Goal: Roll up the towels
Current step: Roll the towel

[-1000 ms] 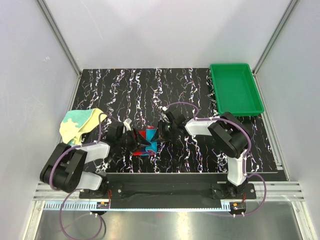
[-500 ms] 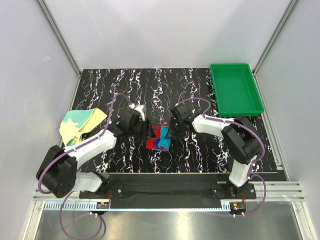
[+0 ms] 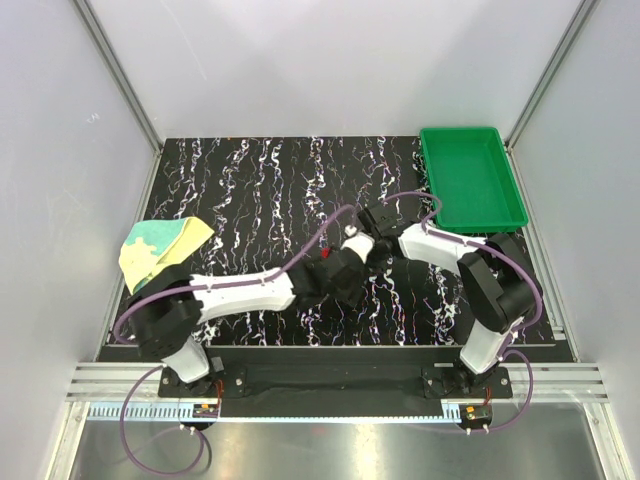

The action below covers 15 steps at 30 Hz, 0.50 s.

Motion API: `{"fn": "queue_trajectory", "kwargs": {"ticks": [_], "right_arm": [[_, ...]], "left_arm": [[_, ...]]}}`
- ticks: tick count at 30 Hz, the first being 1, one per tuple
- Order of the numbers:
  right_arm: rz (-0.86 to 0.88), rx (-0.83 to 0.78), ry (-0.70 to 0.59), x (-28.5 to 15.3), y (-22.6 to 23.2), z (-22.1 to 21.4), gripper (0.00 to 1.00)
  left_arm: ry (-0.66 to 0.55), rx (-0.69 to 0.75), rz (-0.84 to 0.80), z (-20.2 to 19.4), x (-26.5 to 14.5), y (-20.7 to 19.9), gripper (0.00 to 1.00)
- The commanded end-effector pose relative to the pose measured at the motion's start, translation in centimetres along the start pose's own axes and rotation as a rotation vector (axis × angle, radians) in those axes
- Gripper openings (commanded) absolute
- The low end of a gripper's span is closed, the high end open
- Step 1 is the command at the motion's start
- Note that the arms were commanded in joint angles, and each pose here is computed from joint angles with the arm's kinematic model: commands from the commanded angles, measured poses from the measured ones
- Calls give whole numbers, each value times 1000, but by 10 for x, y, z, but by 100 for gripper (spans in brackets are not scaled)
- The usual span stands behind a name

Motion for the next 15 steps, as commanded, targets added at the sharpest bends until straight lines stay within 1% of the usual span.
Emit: {"fn": "queue_trajectory", "kwargs": {"ticks": [1,5,8,15], "right_arm": [[-143,-30,-1,-3,-33,-3,33],[-143,-32,-4,-3,-33,-1,33],[-127,-31,17,-6,-32,-3,33],[-91,-27,29,-11,-28,0,33]], "left_arm": [[-103,80,66,25,8,-8,65],[-63,111,68,18,26,-18,68],[-19,138,76,9,39,-23,69],[49,158,117,-11,55,-21,68]]}}
Point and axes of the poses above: each gripper's point midway between its finger pads, its own x axis out along the fingers, its own y axis along the line the jaws close on, z = x × y, the point moved 5 cm from there along -x, back along the fingers, and after that the axes turned 13 degrees about x, right-handed, at the moved point
